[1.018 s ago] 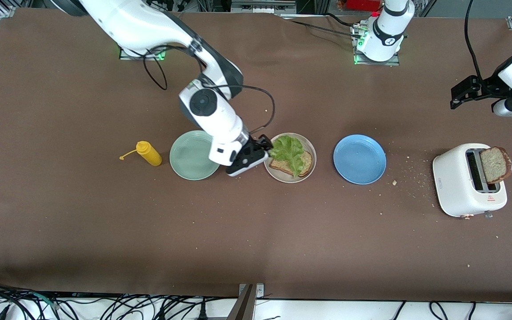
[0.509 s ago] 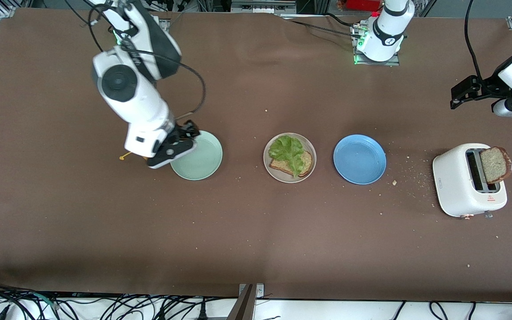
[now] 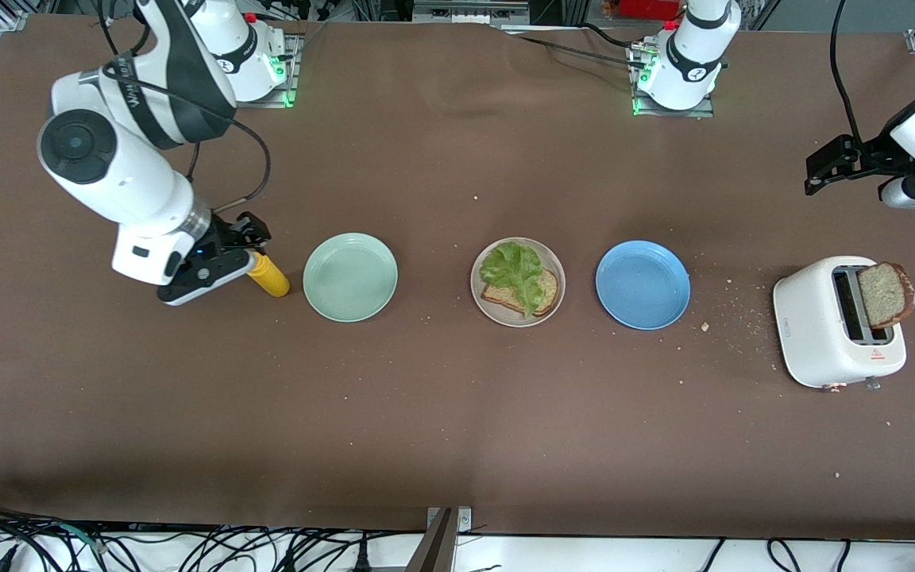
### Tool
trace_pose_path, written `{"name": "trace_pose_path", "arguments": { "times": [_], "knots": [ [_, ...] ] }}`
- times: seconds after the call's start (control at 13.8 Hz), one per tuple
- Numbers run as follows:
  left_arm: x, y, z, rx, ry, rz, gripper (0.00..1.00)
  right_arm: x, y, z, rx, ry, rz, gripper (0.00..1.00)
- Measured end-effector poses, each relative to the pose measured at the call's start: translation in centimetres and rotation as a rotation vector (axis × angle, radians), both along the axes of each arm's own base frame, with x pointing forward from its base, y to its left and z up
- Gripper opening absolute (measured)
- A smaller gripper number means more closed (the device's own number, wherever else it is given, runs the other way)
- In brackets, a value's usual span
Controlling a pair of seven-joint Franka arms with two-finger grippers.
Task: Make sandwich in beige plate with both arms
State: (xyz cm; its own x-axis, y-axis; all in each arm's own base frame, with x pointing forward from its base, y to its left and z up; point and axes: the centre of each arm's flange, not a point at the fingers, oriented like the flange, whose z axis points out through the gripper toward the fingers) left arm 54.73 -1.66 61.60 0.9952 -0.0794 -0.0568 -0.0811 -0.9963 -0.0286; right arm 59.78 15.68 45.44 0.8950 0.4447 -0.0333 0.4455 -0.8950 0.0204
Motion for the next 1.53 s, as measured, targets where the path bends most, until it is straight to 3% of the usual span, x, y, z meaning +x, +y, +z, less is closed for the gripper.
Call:
{"name": "trace_pose_path", "arguments": {
  "times": [0.29, 0.73, 1.16, 1.31, 1.53],
  "knots": [
    [0.0, 0.0, 0.0, 0.0, 0.0, 0.0, 1.0, 0.3, -6.1, 2.5, -0.031, -0.016, -0.121, 1.0],
    [0.0, 0.0, 0.0, 0.0, 0.0, 0.0, 1.0, -1.3, -8.5, 7.9, -0.054, -0.009, -0.302, 1.0],
    [0.0, 0.0, 0.0, 0.0, 0.0, 0.0, 1.0, -1.9, -12.9, 13.5, -0.032, 0.033, -0.402, 1.0],
    [0.0, 0.0, 0.0, 0.0, 0.0, 0.0, 1.0, -1.9, -13.7, 13.8, 0.013, 0.048, -0.432, 1.0],
    [0.0, 0.0, 0.0, 0.0, 0.0, 0.0, 1.0, -1.7, -15.2, 13.4, 0.029, 0.06, -0.465, 1.0]
  ]
}}
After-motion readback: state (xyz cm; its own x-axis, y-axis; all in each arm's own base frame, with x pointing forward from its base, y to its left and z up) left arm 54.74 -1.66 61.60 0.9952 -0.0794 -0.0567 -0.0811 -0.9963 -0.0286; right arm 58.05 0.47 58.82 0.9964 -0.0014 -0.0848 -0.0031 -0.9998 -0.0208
